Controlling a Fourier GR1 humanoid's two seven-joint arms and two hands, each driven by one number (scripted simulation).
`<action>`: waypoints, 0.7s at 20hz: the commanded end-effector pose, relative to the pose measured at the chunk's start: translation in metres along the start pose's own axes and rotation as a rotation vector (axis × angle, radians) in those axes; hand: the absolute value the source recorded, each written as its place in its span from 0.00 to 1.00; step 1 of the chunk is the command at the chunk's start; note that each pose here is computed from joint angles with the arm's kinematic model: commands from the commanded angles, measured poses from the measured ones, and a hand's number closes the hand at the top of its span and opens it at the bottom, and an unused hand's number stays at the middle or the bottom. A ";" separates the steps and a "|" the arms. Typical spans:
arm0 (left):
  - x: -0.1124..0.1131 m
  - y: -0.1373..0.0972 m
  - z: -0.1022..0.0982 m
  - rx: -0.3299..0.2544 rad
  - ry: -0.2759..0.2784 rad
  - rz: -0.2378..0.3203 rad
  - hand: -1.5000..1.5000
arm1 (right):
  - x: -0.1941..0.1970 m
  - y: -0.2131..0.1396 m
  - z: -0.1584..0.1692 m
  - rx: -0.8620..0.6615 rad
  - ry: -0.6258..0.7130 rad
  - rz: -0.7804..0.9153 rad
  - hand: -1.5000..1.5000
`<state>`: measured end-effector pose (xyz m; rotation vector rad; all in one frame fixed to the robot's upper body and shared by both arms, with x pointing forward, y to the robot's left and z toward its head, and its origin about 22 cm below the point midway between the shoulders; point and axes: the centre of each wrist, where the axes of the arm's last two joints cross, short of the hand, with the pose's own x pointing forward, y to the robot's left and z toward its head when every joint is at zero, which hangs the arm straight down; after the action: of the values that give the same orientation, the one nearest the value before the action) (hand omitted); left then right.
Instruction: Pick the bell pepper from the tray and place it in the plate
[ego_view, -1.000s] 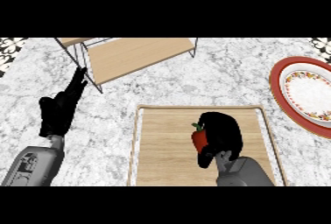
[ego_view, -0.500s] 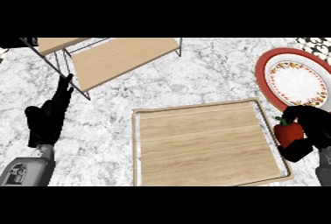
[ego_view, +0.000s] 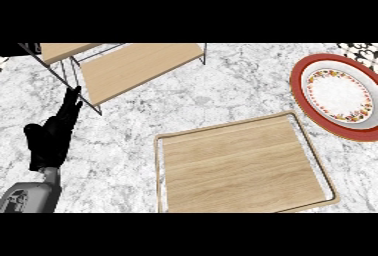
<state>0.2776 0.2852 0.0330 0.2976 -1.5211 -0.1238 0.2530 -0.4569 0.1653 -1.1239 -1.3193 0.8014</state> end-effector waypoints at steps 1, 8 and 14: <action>0.006 -0.012 0.002 -0.045 -0.020 -0.001 0.50 | -0.041 -0.047 0.009 -0.151 -0.165 -0.073 1.00; 0.012 -0.027 -0.016 -0.102 -0.063 -0.007 0.50 | -0.108 -0.066 0.016 -0.099 -0.288 -0.256 1.00; 0.013 -0.041 -0.017 -0.124 -0.070 -0.015 0.50 | -0.120 -0.059 -0.009 0.012 -0.264 -0.298 1.00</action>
<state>0.2975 0.2537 0.0401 0.2115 -1.5694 -0.2199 0.2314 -0.5775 0.1857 -0.8825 -1.6590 0.7541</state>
